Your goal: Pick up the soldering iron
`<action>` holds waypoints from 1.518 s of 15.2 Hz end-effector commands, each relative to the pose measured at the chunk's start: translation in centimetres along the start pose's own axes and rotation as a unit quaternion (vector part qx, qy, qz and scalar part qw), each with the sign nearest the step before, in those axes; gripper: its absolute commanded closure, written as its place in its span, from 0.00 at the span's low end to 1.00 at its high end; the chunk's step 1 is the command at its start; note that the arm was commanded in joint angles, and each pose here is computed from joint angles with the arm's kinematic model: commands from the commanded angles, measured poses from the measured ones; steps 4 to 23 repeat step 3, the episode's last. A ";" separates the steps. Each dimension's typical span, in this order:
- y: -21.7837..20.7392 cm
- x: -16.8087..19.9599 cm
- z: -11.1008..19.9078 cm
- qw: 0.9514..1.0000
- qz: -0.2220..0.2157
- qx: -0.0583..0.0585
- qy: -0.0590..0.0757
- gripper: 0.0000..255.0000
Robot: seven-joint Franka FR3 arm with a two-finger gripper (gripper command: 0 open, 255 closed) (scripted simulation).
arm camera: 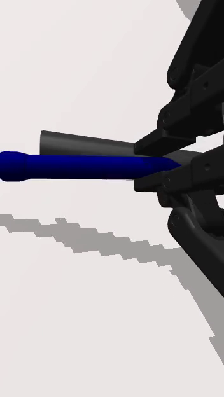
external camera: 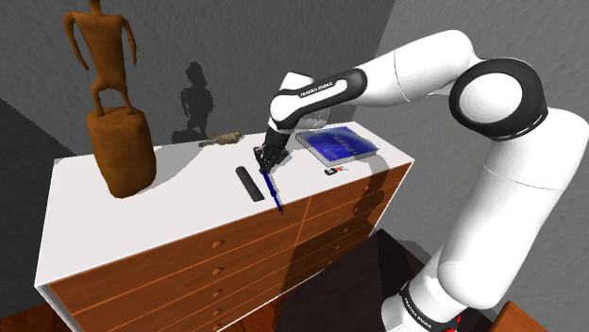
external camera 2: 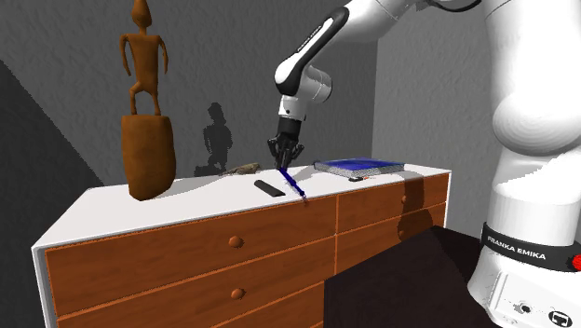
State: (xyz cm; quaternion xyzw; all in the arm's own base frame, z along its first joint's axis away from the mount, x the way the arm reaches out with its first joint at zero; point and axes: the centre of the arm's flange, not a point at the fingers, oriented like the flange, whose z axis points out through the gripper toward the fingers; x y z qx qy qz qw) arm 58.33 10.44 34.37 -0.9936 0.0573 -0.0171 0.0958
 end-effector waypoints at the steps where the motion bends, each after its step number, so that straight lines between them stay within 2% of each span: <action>1: -0.2 0.0 -1.0 1.000 0.000 0.000 0.000 1.00; 23: -0.2 0.0 -1.1 1.000 0.000 0.000 0.000 1.00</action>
